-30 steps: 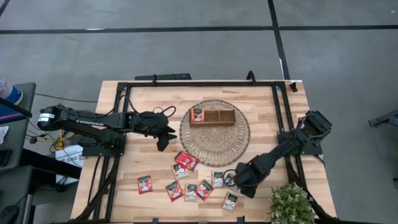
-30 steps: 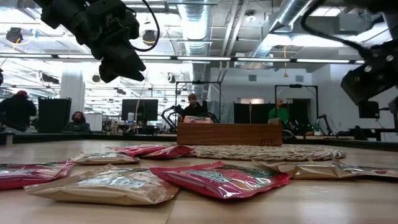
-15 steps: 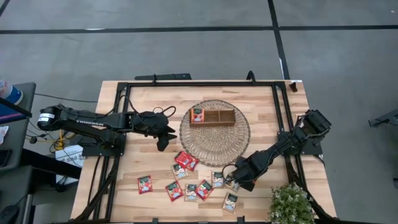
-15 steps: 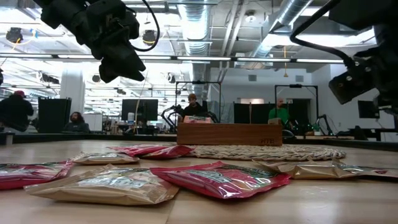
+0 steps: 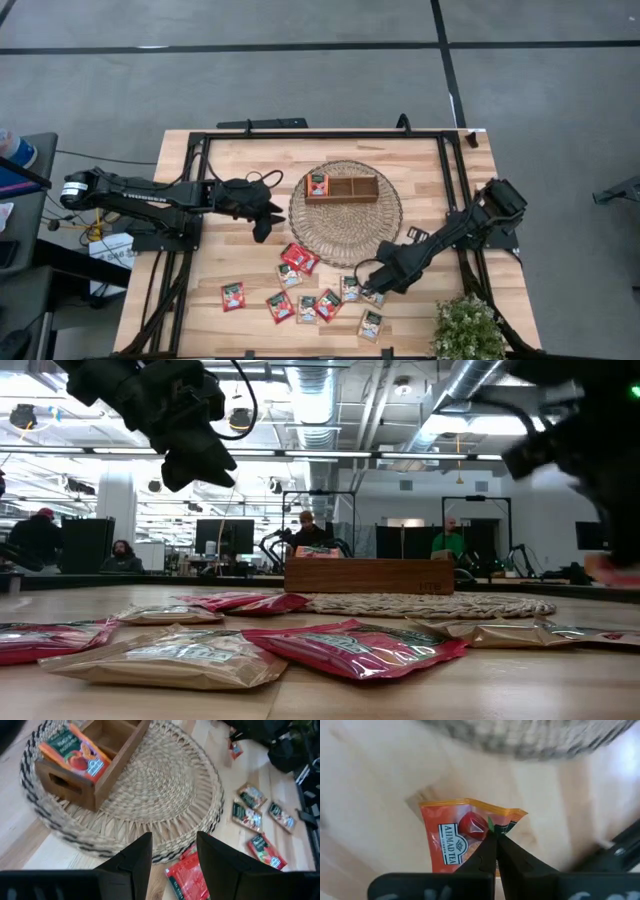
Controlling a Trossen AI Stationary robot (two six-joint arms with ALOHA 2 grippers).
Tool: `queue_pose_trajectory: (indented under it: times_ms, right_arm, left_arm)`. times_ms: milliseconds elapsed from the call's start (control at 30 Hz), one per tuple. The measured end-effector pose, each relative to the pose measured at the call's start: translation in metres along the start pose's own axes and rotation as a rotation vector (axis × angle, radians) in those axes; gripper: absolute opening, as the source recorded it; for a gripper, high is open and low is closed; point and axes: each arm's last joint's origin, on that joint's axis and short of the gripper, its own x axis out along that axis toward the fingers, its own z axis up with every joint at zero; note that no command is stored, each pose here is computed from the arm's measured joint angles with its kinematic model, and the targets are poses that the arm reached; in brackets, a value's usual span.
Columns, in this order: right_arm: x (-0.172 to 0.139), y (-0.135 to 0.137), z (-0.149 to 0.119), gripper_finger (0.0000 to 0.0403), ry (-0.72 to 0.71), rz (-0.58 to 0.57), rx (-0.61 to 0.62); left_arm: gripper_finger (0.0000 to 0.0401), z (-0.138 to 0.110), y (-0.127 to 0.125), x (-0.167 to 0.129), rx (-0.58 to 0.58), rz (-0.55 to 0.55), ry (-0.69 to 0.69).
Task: Pick & Place Tea
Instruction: Put the orange tea bag into the left section of the wooden organizer
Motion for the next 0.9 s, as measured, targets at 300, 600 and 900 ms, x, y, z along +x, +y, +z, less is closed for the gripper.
queue_pose_trajectory:
  times_ms: [300,600,900]
  right_arm:
    - [-0.049,-0.019,0.026,0.0000,-0.224,-0.172,-0.057]
    - [-0.106,-0.050,0.069,0.0000,-0.492,-0.280,-0.119]
    - [-0.139,-0.071,0.103,0.0000,-0.659,-0.267,-0.207]
  left_arm:
    - [0.0147,0.017,-0.007,-0.002,-0.004,-0.062,-0.179]
    - [0.0147,0.040,-0.017,-0.010,-0.041,-0.156,-0.443]
    - [0.0147,0.051,-0.016,0.005,-0.075,-0.159,-0.522]
